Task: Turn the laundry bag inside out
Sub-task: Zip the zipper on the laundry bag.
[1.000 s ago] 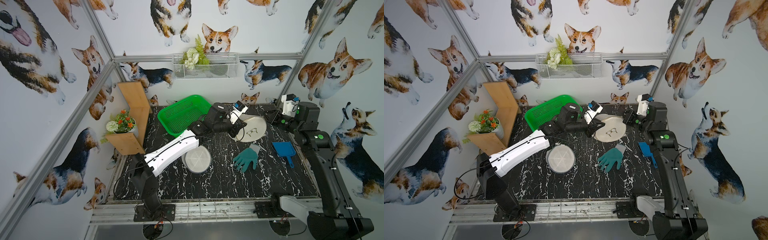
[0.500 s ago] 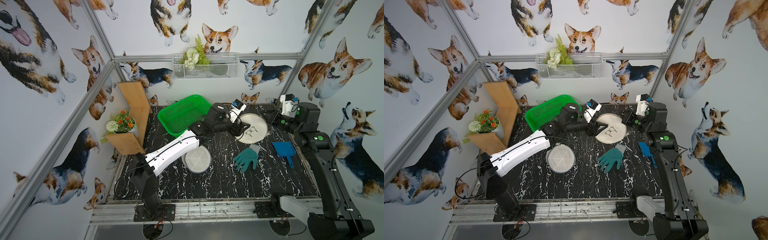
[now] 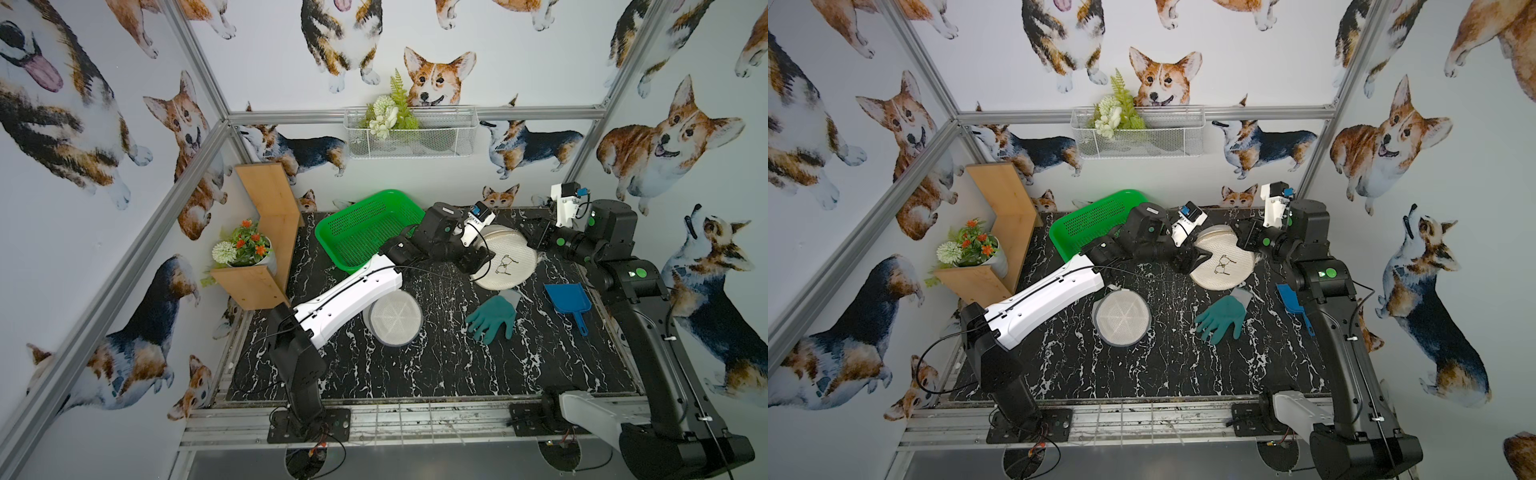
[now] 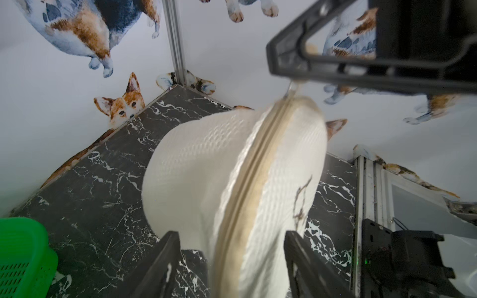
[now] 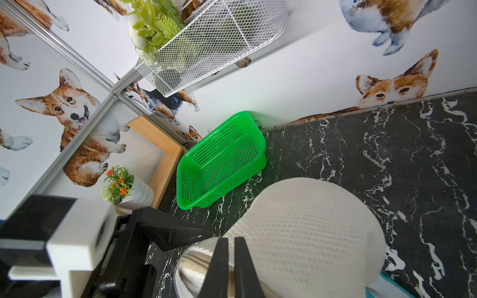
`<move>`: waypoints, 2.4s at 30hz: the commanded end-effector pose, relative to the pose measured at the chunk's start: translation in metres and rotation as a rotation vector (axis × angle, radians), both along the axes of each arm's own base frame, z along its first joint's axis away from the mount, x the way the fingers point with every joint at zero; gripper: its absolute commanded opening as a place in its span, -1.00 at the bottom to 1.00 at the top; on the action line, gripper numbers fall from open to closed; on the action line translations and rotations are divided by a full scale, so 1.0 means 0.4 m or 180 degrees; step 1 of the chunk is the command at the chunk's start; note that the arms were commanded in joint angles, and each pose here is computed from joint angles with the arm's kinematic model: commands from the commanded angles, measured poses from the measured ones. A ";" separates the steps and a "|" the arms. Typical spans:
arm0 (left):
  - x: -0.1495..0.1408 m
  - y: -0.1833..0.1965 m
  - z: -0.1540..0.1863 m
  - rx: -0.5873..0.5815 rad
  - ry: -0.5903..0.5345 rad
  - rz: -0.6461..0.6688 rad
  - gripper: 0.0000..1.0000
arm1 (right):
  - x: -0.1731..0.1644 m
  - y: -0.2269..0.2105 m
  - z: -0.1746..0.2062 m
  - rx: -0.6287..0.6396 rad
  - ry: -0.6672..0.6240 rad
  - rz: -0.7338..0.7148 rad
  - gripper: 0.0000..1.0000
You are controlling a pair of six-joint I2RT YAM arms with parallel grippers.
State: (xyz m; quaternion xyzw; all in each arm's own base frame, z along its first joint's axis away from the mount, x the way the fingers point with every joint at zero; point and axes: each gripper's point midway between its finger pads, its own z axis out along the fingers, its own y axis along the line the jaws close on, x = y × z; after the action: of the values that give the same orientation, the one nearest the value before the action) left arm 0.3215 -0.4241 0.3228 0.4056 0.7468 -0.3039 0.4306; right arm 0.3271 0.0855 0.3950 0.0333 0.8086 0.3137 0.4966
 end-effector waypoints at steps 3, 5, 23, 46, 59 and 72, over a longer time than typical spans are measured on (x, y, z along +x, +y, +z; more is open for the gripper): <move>-0.017 0.016 0.009 0.0131 -0.0067 -0.0048 0.47 | -0.001 0.005 -0.006 -0.0119 -0.0003 0.0088 -1.00; -0.027 0.000 0.035 0.0036 -0.0104 -0.0137 0.48 | -0.004 0.013 -0.009 -0.0128 0.0007 0.0146 -1.00; -0.048 -0.090 0.083 -0.0223 -0.0064 -0.0533 -0.60 | -0.040 0.066 -0.007 -0.0160 -0.0034 0.0524 -1.00; -0.043 -0.011 0.173 -0.1223 -0.0104 -0.0027 -1.00 | -0.001 -0.117 -0.052 0.0044 0.0189 -0.0568 -1.00; -0.031 -0.056 0.111 -0.0616 -0.0121 -0.0297 0.37 | -0.024 -0.047 -0.005 0.0141 0.0069 -0.0055 -1.00; -0.038 -0.110 0.077 -0.0654 0.0108 -0.0579 -0.42 | -0.037 0.030 0.018 0.0111 -0.0026 0.0317 -1.00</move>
State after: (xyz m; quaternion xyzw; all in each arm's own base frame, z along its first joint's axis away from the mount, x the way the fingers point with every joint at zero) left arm 0.3102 -0.4666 0.3548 0.4141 0.6826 -0.4136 0.4377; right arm 0.3117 0.0924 0.3896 0.0234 0.8137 0.3474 0.4656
